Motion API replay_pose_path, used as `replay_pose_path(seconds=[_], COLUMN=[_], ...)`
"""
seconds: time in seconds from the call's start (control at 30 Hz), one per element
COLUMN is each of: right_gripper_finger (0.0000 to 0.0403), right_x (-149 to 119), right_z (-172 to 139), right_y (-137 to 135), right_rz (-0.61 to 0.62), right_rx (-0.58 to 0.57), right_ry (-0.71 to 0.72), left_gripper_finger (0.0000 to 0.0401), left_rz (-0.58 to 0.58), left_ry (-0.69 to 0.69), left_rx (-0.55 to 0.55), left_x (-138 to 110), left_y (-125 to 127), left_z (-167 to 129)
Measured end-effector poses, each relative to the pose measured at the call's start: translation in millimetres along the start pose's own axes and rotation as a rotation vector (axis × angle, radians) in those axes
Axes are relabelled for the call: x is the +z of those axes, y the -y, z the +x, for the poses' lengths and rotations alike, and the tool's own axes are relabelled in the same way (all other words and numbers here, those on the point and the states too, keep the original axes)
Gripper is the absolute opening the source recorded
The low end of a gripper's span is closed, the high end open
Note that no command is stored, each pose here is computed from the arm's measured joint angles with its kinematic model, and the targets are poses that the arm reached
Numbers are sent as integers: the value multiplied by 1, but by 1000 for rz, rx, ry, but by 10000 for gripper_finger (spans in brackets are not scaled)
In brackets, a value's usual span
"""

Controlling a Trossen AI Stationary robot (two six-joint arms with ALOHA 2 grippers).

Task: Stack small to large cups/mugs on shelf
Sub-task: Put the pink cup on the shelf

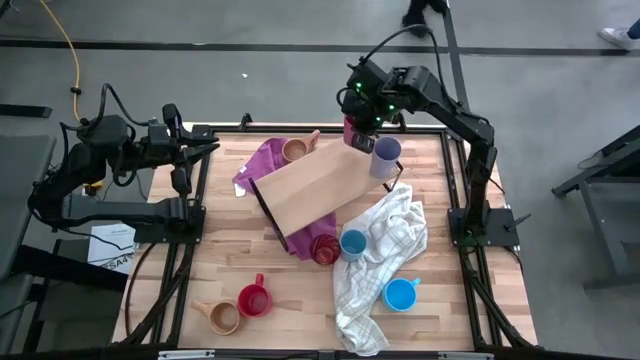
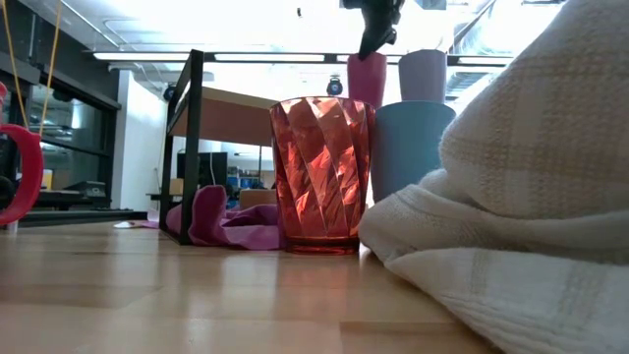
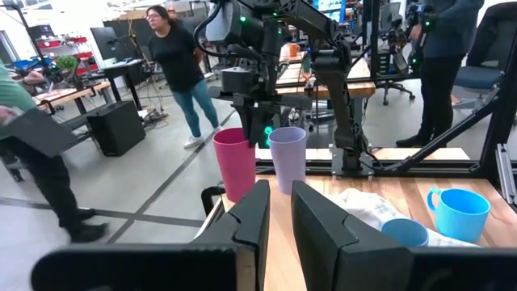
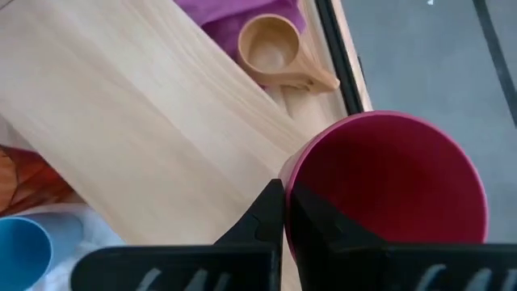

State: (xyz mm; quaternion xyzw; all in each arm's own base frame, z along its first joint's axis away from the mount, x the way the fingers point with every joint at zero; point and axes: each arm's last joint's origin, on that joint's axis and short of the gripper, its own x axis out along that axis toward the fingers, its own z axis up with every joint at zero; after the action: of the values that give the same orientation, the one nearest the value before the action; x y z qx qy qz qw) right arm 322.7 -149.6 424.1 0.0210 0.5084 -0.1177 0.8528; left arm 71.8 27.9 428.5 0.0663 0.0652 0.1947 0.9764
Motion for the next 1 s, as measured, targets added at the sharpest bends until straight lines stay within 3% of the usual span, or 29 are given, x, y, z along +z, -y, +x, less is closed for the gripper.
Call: replay_pose_path(seconds=[1.0], right_gripper_finger=[0], right_x=[-8], right_z=[0], right_y=[15], right_rz=[35], right_rx=[17], right_ry=[-37], left_gripper_finger=[44], left_rz=[1], left_ry=[-12], left_rx=[-2], left_x=[-1], left_y=[0], left_z=[0])
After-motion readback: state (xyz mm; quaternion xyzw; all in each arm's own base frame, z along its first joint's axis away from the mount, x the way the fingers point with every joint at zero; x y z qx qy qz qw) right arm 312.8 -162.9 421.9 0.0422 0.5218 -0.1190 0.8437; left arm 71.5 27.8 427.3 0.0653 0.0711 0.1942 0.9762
